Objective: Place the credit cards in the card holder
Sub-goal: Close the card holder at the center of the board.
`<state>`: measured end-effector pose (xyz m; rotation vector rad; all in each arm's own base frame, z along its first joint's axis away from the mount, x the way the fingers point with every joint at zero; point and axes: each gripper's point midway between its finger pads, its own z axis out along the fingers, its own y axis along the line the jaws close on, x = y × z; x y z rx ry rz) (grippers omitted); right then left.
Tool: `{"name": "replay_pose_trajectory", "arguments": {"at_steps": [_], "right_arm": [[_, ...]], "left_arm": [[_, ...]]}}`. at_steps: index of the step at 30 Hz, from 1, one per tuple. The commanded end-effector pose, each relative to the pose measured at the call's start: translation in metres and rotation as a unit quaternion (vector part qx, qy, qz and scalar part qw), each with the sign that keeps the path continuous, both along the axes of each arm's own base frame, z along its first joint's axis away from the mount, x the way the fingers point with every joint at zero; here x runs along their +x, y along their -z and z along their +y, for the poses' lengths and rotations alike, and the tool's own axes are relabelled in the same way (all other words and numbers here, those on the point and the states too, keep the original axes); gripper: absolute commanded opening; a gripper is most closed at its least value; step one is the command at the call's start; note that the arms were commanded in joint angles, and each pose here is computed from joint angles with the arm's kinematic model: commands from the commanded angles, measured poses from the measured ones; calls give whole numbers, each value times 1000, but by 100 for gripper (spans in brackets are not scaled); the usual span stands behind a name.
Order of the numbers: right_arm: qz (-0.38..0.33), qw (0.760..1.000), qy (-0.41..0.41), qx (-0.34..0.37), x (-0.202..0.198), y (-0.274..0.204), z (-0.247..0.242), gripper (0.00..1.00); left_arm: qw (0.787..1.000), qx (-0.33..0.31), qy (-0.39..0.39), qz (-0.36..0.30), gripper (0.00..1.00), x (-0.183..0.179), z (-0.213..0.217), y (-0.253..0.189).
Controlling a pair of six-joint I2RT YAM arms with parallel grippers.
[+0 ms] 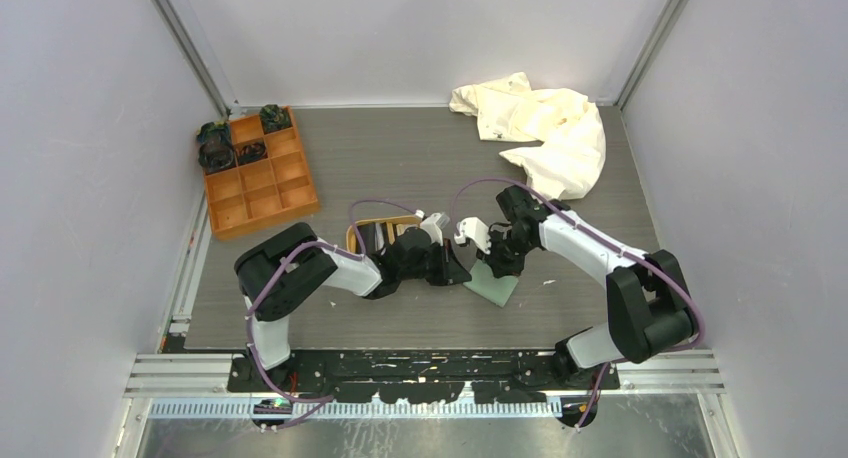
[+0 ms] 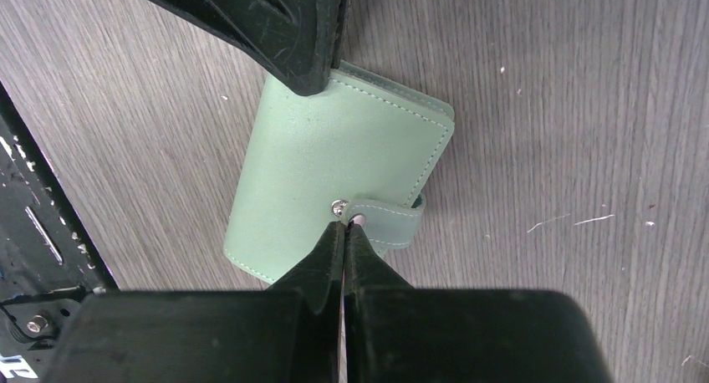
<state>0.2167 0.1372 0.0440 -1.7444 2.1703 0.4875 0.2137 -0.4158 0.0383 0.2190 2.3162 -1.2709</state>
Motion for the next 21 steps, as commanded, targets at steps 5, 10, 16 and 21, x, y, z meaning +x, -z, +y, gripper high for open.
{"name": "replay_pose_trajectory", "arguments": {"at_steps": [5, 10, 16, 21], "right_arm": [[-28, 999, -16, 10, 2, -10, 6, 1], [-33, 999, -19, 21, 1, -15, 9, 1], [-27, 999, -27, 26, -4, -16, 11, 1], [-22, 999, -34, 21, -7, -13, 11, 1]], "left_arm": [[1000, -12, 9, -11, 3, -6, -3, -11], [1000, -14, 9, -11, 3, -5, -3, -12], [1000, -16, 9, -11, 2, -6, -3, -13], [1000, -16, 9, -12, 2, -6, -4, -14]]}}
